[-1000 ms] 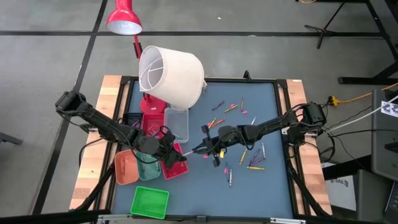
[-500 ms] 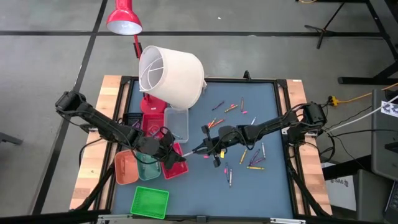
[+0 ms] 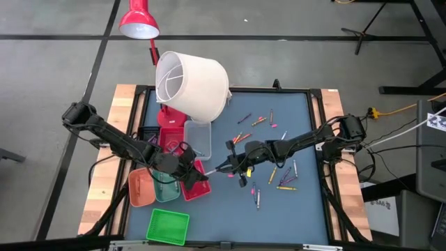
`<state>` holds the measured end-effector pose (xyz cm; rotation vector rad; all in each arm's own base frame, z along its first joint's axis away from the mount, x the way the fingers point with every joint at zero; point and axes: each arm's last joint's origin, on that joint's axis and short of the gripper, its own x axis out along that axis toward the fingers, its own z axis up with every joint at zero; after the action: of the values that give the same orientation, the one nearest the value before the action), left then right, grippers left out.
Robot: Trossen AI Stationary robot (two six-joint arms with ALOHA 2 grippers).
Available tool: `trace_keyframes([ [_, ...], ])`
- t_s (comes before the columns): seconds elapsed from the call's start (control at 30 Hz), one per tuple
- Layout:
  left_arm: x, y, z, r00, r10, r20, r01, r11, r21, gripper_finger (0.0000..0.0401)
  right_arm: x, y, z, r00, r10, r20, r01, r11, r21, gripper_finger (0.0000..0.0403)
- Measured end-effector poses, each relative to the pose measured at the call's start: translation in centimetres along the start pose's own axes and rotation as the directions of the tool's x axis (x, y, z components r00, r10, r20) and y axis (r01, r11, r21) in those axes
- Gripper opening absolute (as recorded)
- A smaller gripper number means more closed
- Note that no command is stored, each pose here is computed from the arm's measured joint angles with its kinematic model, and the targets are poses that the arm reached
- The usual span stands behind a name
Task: Sort crayons
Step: Put the gray crayon into the green bin
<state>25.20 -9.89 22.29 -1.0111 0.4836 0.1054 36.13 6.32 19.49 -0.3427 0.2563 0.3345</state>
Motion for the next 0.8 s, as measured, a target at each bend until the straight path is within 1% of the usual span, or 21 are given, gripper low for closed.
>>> trace_keyframes([
  [0.1, 0.00, -0.02, 0.01, 1.000, 0.000, 0.000, 0.000, 1.000, 0.000, 0.0018, 0.01, 0.00, -0.01, 1.000, 0.000, 0.000, 0.000, 1.000, 0.000, 0.0018],
  [0.17, 0.00, -0.03, 0.02, 1.000, 0.000, 0.001, 0.000, 1.000, 0.000, 0.0018, 0.01, 0.00, 0.00, 1.000, 0.000, 0.001, 0.000, 1.000, 0.000, 0.0028],
  [0.4, -0.01, -0.08, 0.08, 1.000, -0.001, 0.007, 0.001, 1.000, -0.001, 0.0018, 0.02, -0.01, 0.02, 1.000, -0.002, 0.004, 0.002, 1.000, -0.001, 0.0104],
  [0.53, -0.01, -0.08, 0.08, 1.000, -0.001, 0.006, 0.001, 1.000, -0.001, 0.0018, 0.02, 0.00, 0.00, 1.000, -0.001, 0.003, 0.001, 1.000, 0.000, 0.0134],
  [0.67, -0.01, -0.09, 0.01, 1.000, -0.008, -0.013, 0.008, 1.000, -0.001, 0.0018, 0.02, 0.02, -0.05, 1.000, 0.001, -0.003, -0.001, 1.000, 0.000, 0.0144],
  [0.8, -0.02, -0.14, -0.23, 0.995, -0.036, -0.093, 0.036, 0.999, -0.002, 0.0018, 0.02, 0.14, -0.36, 0.999, 0.013, -0.035, -0.013, 1.000, 0.004, 0.0144],
])
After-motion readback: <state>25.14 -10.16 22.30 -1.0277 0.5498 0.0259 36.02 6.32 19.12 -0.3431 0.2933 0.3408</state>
